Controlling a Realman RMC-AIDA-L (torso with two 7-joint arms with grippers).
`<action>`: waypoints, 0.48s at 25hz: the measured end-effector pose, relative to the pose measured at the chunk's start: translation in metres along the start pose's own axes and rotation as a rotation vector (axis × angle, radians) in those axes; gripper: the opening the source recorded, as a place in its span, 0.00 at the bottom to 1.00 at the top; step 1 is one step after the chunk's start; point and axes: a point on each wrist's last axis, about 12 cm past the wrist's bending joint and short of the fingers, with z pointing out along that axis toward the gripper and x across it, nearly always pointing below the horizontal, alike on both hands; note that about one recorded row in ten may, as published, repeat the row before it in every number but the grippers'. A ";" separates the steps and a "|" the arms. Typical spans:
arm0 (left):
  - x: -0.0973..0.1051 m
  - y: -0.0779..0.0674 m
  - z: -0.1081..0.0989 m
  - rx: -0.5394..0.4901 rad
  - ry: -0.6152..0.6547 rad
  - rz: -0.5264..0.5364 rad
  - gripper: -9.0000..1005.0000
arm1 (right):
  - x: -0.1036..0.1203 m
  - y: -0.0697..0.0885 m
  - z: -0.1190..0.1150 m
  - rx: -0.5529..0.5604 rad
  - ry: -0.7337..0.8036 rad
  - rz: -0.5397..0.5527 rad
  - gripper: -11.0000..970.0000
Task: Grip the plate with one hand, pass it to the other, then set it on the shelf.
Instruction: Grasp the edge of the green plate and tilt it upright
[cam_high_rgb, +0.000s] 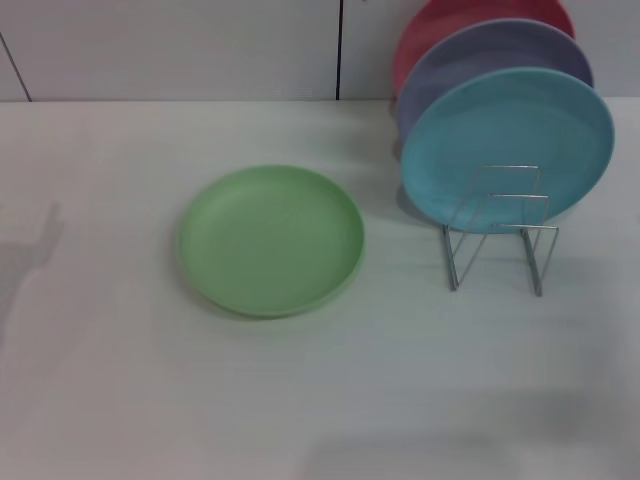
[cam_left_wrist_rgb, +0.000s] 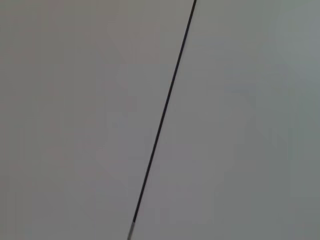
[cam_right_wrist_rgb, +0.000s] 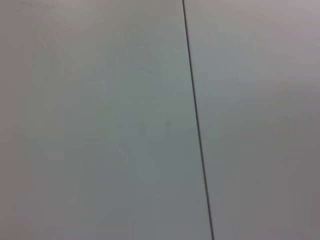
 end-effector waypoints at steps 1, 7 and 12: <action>0.000 0.000 0.000 0.000 0.000 0.000 0.84 | 0.000 0.002 -0.001 -0.004 0.002 0.012 0.72; 0.003 -0.001 0.004 0.009 0.039 0.006 0.84 | 0.000 0.005 -0.008 0.002 0.010 0.040 0.72; -0.002 0.004 0.012 0.051 0.067 0.032 0.84 | 0.000 0.006 -0.008 0.005 0.019 0.043 0.72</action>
